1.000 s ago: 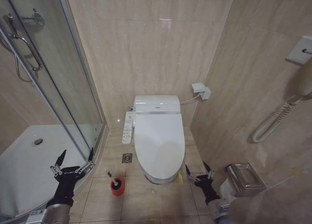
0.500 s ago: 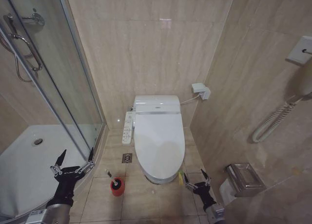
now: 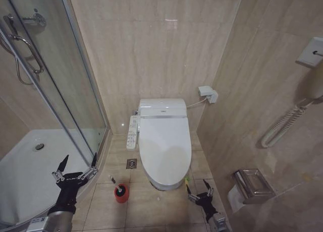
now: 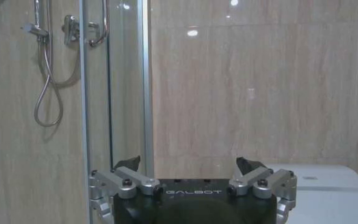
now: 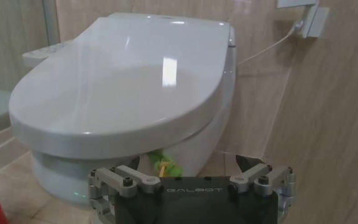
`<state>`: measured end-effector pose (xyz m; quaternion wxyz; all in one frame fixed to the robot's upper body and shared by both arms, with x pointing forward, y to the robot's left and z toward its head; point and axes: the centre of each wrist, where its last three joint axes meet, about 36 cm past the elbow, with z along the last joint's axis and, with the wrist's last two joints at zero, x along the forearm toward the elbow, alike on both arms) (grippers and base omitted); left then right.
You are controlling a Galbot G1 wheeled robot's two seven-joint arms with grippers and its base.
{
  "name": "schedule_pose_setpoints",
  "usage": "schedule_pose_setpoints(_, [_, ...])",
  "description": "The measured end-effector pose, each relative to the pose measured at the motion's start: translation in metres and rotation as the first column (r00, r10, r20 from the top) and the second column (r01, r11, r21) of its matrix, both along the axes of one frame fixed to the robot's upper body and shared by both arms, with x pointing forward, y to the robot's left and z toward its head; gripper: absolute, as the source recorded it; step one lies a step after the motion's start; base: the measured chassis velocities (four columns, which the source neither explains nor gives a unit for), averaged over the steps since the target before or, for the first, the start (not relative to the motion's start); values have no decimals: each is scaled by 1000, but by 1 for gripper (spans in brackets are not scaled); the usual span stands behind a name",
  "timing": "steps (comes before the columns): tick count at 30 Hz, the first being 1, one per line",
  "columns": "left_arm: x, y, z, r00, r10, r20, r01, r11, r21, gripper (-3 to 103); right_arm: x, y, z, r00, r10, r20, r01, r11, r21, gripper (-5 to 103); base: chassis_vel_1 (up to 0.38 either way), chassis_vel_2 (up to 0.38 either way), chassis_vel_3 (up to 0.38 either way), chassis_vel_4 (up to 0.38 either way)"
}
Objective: Open the toilet lid, clean the toilet bowl with a toilet brush, close the toilet lid, and flush.
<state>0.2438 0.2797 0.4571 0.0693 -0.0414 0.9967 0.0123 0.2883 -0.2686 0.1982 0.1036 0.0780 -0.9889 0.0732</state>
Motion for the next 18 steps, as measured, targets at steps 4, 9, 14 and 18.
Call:
schedule_pose_setpoints(4, [0, 0, 0, 1000, 0, 0, 0, 1000, 0, 100, 3, 0, -5, 1000, 6, -9, -6, 1000, -6, 100, 0, 0, 0, 0])
schedule_pose_setpoints(9, [0, 0, 0, 1000, 0, 0, 0, 1000, 0, 100, 5, -4, -6, 1000, 15, -10, -15, 1000, -19, 100, 0, 0, 0, 0])
schedule_pose_setpoints(14, [0, 0, 0, 1000, 0, 0, 0, 1000, 0, 100, 0, -11, -2, 999, 31, -7, -32, 999, -34, 100, 0, 0, 0, 0])
schedule_pose_setpoints(18, [0, 0, 0, 1000, 0, 0, 0, 1000, 0, 100, -8, -15, 1, 999, 52, -13, -52, 998, -44, 100, 0, 0, 0, 0])
